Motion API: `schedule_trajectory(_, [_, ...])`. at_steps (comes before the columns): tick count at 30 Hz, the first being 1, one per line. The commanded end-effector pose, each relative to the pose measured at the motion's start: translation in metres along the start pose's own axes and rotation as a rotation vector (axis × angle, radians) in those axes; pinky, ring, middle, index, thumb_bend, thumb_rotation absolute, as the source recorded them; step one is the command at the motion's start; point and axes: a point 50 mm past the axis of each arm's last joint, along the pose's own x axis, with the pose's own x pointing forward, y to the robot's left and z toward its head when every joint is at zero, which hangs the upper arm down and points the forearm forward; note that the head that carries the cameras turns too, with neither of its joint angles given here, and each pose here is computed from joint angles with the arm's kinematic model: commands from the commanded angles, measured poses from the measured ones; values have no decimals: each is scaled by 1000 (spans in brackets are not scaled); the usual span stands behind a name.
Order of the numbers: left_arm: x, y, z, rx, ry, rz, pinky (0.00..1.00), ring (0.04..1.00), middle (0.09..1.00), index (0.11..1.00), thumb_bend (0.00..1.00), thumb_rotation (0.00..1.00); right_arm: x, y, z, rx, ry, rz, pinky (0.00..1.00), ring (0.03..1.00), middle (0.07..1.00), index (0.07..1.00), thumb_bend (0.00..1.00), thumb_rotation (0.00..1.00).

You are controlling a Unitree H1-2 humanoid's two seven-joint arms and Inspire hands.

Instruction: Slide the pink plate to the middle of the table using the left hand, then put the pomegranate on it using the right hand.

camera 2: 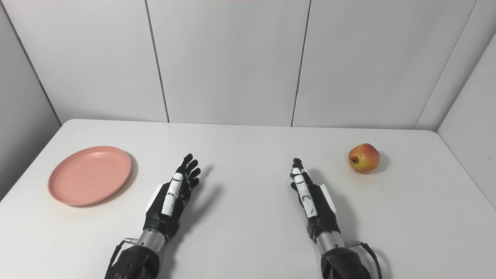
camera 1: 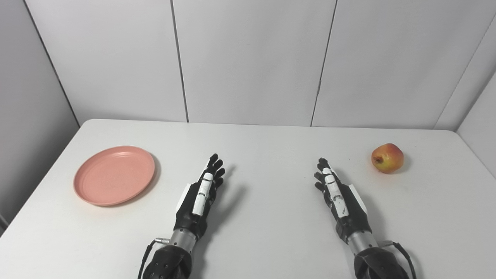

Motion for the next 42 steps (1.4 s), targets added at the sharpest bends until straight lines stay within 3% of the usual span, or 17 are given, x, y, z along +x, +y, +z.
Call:
schedule_trajectory(1, [0,-1,-1,-2,12,5,995,984,994,991,367,1000,8,3,15,11,-49,8,971,974,989,979,249,1000])
schedule_trajectory(29, [1,-4,-2,0,14,5,993,980,991,987,373,1000,7,0,14,10,-47,9,967,978,993,984,237,1000])
schedule_trajectory(42, [6,-33,-13,-5,36,4,989,978,992,988,361,1000,-2,-24,7,-2,-65,14,999,985,993,986,239,1000])
